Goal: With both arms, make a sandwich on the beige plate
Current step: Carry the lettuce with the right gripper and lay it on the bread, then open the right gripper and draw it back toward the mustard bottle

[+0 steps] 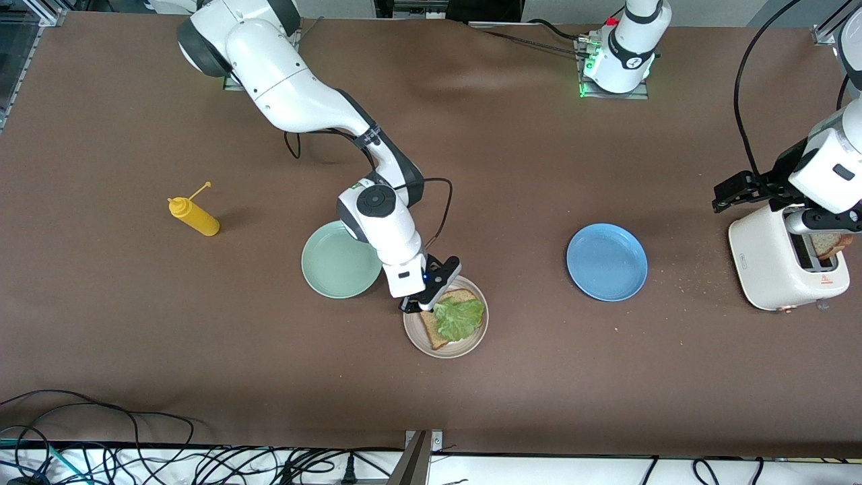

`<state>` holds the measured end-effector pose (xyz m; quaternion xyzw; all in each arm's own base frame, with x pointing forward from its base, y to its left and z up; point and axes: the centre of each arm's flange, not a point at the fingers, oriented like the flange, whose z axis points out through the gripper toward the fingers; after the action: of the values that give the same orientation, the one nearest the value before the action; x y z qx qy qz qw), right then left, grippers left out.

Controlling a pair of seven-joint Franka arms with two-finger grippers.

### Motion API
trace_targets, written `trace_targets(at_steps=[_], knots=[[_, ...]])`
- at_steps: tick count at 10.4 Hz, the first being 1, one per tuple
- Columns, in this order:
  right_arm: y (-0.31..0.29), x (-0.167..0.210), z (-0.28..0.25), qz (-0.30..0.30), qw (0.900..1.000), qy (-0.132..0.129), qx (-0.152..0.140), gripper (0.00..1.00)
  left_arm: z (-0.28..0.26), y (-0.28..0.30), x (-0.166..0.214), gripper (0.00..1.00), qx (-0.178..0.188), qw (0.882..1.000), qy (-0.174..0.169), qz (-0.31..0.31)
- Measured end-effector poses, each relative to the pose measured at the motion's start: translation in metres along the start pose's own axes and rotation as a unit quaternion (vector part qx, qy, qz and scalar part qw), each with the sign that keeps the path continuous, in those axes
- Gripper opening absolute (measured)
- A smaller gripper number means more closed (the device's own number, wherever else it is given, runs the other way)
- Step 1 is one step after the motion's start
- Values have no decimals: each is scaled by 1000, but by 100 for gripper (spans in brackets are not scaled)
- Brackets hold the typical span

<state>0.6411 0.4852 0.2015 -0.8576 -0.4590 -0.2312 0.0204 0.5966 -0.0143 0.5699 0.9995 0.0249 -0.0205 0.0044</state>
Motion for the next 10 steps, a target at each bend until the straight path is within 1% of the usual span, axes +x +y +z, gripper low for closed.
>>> trace_targets(at_steps=[3,4,6,8,9,10], knots=[[0,1,-1,21,1000,1,0,56,1,0,-1,100,0,1000,-7,0],[0,1,-1,22,1000,1,0,59,1,0,-2,100,1,1000,-7,0],[3,2,-2,31,1000,3,-1,64,1,0,-2,100,1,1000,-8,0],[15,4,-9,52,999,0,3,88,1,0,-2,100,1,1000,-8,0],[23,7,-17,58,998,-13,4,99,1,0,-2,100,1,1000,-8,0],[33,9,-28,65,997,-30,7,100,1,0,-2,100,1,1000,-8,0]])
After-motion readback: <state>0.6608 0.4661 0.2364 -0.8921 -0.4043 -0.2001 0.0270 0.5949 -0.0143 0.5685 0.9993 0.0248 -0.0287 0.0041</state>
